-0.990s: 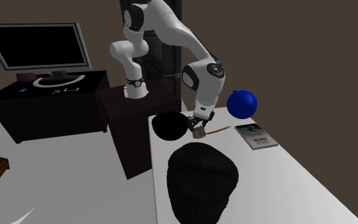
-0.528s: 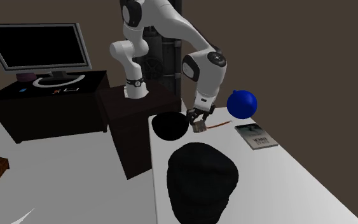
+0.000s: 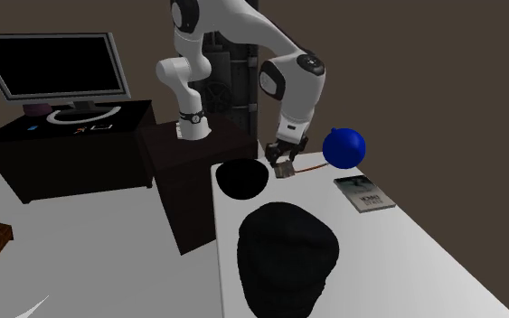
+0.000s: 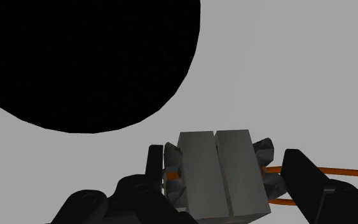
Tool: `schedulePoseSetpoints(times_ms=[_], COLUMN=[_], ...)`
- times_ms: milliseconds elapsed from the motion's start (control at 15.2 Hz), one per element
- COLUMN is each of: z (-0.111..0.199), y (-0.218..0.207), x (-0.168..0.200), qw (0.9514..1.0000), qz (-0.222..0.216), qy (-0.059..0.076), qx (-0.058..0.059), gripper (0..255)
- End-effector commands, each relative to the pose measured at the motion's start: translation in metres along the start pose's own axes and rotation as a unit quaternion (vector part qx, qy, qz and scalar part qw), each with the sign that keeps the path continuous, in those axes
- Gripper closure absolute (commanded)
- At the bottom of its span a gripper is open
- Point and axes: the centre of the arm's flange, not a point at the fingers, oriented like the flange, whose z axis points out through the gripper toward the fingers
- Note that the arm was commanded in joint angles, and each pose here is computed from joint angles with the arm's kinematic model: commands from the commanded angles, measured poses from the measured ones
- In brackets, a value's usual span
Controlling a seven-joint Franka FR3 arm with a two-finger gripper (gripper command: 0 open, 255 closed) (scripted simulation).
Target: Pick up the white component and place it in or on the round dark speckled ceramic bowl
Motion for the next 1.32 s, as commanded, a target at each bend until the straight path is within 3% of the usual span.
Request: schedulePoseSetpoints(times_ms=[0,264,1254], z=[-0.009,-0.028,-0.008], y=[-0.001,-0.001,0.150], x=[-0.003,-0.008,-0.135], qw=[1.0000,1.0000,1.0000], qz=[0.000,0.000,0.000], qy=[0.000,0.000,0.000], qx=[0.000,0.000,0.000], gripper=[255,255,255])
